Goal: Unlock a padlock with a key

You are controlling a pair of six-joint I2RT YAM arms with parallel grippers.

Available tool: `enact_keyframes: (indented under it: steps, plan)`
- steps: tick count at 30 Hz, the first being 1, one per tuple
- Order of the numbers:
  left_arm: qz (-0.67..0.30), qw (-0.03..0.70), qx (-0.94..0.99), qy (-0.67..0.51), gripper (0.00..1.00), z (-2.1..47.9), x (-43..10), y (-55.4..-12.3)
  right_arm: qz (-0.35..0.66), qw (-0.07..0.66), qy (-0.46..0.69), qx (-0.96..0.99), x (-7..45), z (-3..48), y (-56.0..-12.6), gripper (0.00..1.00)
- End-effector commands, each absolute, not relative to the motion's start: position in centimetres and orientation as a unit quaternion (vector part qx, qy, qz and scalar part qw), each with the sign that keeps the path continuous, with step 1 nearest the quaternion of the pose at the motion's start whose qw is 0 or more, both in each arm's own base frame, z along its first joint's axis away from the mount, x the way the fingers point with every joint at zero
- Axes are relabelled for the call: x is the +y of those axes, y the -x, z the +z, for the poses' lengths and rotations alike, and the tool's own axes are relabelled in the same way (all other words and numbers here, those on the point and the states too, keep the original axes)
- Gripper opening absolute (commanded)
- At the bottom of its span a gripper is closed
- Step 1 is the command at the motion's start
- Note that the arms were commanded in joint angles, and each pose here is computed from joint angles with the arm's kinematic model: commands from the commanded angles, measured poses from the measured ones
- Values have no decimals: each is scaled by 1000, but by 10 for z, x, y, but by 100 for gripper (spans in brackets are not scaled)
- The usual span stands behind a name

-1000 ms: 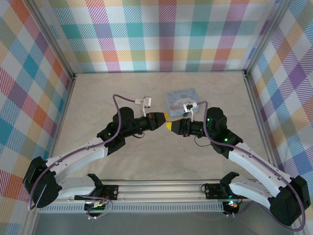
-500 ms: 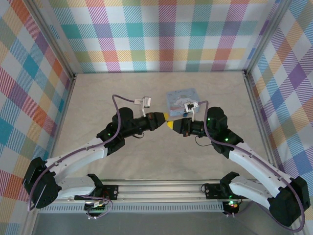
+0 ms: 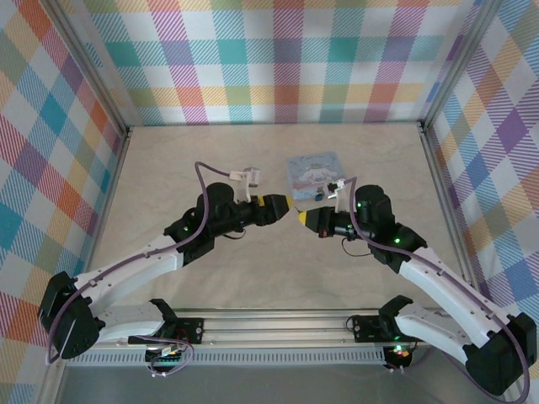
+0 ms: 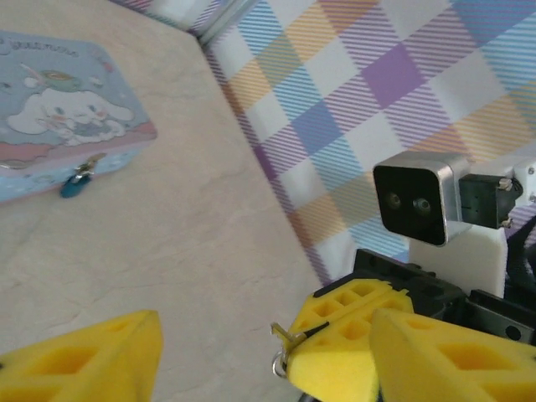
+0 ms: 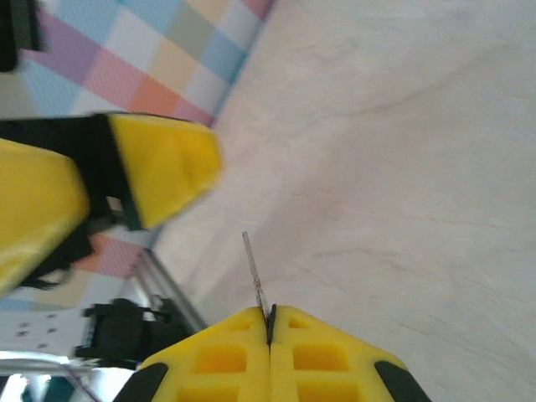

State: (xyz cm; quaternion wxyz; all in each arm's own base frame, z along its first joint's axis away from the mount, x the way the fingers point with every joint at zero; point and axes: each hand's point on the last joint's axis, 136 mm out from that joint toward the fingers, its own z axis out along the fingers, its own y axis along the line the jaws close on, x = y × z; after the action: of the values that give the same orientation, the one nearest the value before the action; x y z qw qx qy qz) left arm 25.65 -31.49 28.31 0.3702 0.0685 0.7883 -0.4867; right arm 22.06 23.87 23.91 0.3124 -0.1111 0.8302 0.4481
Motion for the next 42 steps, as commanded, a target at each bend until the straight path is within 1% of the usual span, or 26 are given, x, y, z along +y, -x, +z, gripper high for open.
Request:
enact_keyframes:
  steps: [1,4,8,13,19,26,36,42]
  plan:
    - [-413,392,816,-101,73,278,-313,-270,333,315,96,883,203,215,-224,1]
    - [-359,386,840,-127,78,259,-322,-287,251,311,68,914,174,196,-226,1]
    - [-297,368,866,-163,80,235,-344,-316,161,305,25,938,139,180,-226,1]
    - [-247,343,884,-200,82,204,-375,-350,110,299,2,948,118,171,-223,2]
    - [-209,313,895,-240,82,170,-409,-382,91,297,-8,951,106,168,-217,3]
    - [-181,285,903,-265,83,136,-432,-404,97,293,-14,951,106,163,-214,3]
    - [-135,274,913,-272,83,109,-433,-421,99,289,-11,952,108,161,-214,3]
    - [-121,255,919,-275,83,97,-423,-413,97,283,-12,954,108,160,-215,3]
